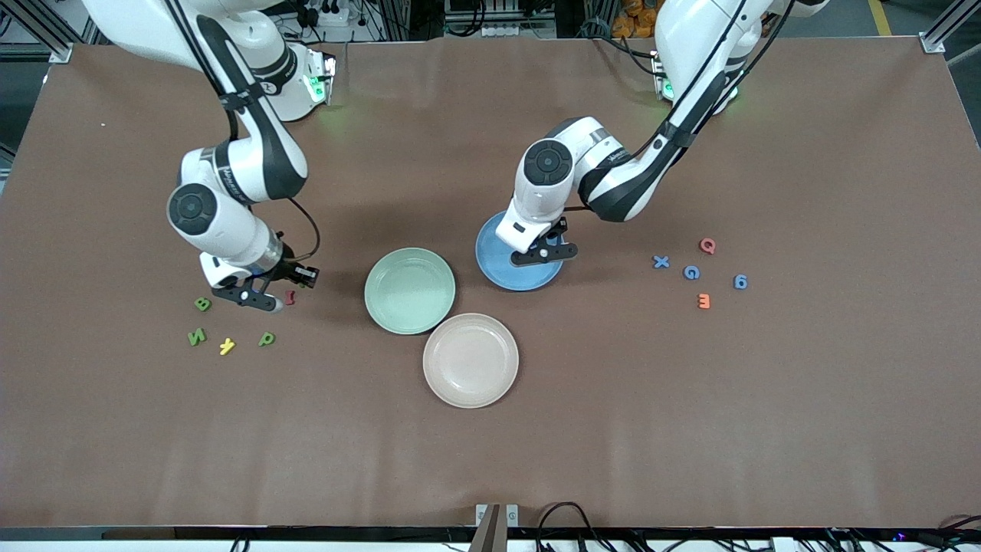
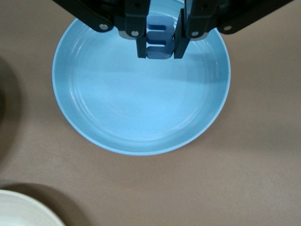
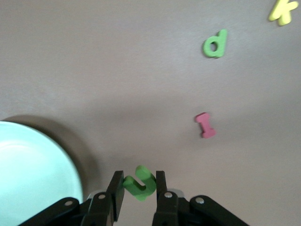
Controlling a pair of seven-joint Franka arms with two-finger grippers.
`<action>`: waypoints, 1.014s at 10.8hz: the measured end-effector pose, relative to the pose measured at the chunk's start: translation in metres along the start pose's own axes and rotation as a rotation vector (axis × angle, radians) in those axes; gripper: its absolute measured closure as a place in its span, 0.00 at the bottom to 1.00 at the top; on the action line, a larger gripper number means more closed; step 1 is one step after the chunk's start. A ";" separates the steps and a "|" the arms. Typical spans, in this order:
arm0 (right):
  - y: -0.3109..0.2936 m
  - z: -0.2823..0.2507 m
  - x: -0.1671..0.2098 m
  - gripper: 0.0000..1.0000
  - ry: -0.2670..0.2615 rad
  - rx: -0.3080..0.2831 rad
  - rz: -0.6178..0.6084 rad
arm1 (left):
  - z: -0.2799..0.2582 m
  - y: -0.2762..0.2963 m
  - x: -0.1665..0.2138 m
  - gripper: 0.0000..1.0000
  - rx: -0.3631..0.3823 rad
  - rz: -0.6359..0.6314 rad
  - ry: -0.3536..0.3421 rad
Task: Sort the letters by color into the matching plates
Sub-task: 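Release the E on the blue plate while the right gripper carries u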
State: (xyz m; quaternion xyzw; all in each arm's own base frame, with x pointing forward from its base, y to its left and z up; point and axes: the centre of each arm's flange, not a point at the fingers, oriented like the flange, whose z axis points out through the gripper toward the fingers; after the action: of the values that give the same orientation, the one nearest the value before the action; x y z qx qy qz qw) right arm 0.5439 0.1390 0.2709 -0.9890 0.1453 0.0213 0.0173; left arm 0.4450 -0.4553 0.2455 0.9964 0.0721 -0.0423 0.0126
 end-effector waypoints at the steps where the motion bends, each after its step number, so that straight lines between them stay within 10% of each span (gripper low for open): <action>1: -0.015 0.002 -0.003 0.68 0.001 0.001 0.012 | 0.002 0.001 -0.002 0.73 0.002 -0.012 -0.003; 5: -0.077 0.014 -0.014 0.68 0.007 0.006 0.041 | 0.008 0.002 -0.003 0.69 0.009 -0.061 -0.010; 11: -0.161 0.045 -0.043 0.68 0.000 0.003 0.064 | 0.007 -0.001 0.003 0.00 0.008 -0.078 -0.005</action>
State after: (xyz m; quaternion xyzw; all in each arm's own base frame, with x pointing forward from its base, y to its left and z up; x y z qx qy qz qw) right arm 0.5469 0.3070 0.2327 -0.9839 0.1767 0.0214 0.0181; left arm 0.4475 -0.4539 0.2379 0.9928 0.1106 -0.0454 0.0071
